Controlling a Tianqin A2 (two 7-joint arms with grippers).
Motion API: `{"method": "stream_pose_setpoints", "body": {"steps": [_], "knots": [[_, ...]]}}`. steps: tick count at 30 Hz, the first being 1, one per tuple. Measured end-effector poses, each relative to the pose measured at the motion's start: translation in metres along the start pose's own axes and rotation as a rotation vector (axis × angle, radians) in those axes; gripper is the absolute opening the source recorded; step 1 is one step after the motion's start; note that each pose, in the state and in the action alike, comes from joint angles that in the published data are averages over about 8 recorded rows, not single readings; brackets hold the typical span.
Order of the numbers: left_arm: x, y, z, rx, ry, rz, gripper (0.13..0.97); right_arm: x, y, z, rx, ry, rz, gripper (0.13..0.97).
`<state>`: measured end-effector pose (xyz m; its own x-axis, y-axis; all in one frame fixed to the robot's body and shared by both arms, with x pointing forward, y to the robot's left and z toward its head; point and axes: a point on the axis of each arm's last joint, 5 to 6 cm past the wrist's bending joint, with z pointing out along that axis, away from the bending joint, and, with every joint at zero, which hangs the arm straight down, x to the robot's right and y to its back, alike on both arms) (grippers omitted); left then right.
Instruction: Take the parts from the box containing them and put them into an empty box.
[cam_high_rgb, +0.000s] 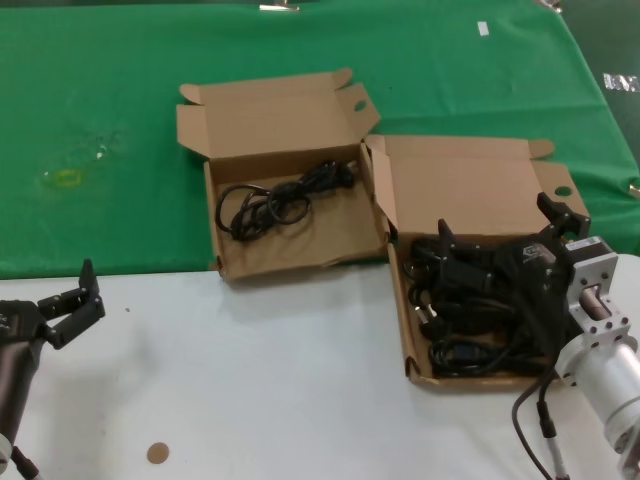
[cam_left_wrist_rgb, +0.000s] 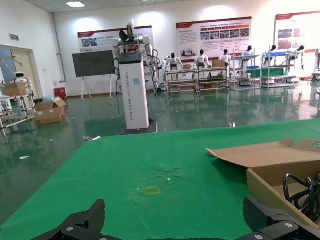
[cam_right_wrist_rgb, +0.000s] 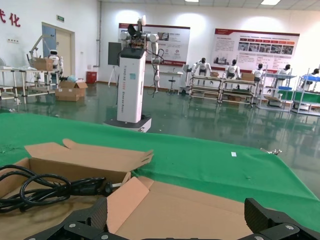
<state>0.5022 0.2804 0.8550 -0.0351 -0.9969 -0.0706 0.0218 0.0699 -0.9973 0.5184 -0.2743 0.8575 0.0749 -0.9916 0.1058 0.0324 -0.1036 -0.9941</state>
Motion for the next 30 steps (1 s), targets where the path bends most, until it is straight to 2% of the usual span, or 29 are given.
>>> {"method": "stream_pose_setpoints", "body": {"steps": [30], "knots": [[0.0,0.0,0.0,0.0,0.0,0.0,0.966,0.0,0.0,0.0,0.0,0.0,0.0,0.966]]}}
